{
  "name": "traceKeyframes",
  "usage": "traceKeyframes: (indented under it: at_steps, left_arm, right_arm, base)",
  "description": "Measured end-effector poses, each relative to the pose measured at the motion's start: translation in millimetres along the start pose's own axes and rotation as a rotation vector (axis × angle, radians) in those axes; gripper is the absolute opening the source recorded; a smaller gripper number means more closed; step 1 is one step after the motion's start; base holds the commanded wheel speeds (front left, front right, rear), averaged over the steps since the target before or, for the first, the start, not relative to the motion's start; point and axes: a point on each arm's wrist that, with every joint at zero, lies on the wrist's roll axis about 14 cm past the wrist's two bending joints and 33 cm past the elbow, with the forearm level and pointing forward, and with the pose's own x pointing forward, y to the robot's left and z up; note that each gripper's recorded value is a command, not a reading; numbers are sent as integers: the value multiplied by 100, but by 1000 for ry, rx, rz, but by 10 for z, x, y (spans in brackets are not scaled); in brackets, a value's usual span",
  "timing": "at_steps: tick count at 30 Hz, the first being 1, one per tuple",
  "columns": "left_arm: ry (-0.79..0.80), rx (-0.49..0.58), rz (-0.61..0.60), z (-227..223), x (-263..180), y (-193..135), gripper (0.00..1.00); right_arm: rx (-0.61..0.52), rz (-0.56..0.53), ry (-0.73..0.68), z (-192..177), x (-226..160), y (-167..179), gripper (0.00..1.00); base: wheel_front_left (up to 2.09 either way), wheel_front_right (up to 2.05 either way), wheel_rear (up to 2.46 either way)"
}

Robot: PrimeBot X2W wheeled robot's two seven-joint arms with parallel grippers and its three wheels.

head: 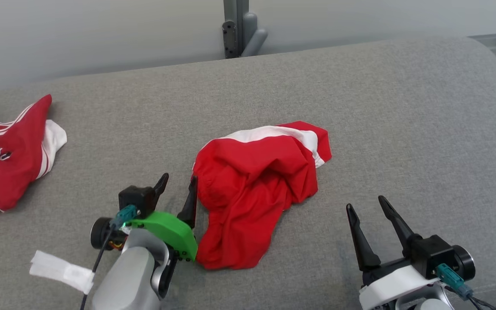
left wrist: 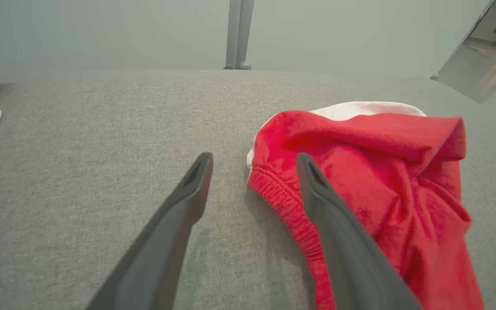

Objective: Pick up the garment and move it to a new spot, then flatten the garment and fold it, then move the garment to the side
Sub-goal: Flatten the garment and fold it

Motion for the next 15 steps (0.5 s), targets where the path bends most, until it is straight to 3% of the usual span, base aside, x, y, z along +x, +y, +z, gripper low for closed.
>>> traceKeyframes:
  at_steps: [12, 13, 14, 15]
  left_arm:
    - [317, 157, -92, -563, 394, -81, 100]
    - [320, 171, -93, -569, 415, -62, 68]
    - [321, 195, -99, -574, 434, -45, 25]
    - [316, 210, -107, -567, 459, -46, 0]
  right_arm:
    - [-2, -77, 14, -30, -10, -243, 100]
    - [1, -85, 15, -32, -21, -266, 100]
    - [2, -93, 18, -37, -35, -287, 100]
    - [2, -101, 19, -41, -49, -307, 100]
  base:
    - [0, 0, 0]
    - [0, 0, 0]
    - [0, 0, 0]
    - [0, 0, 0]
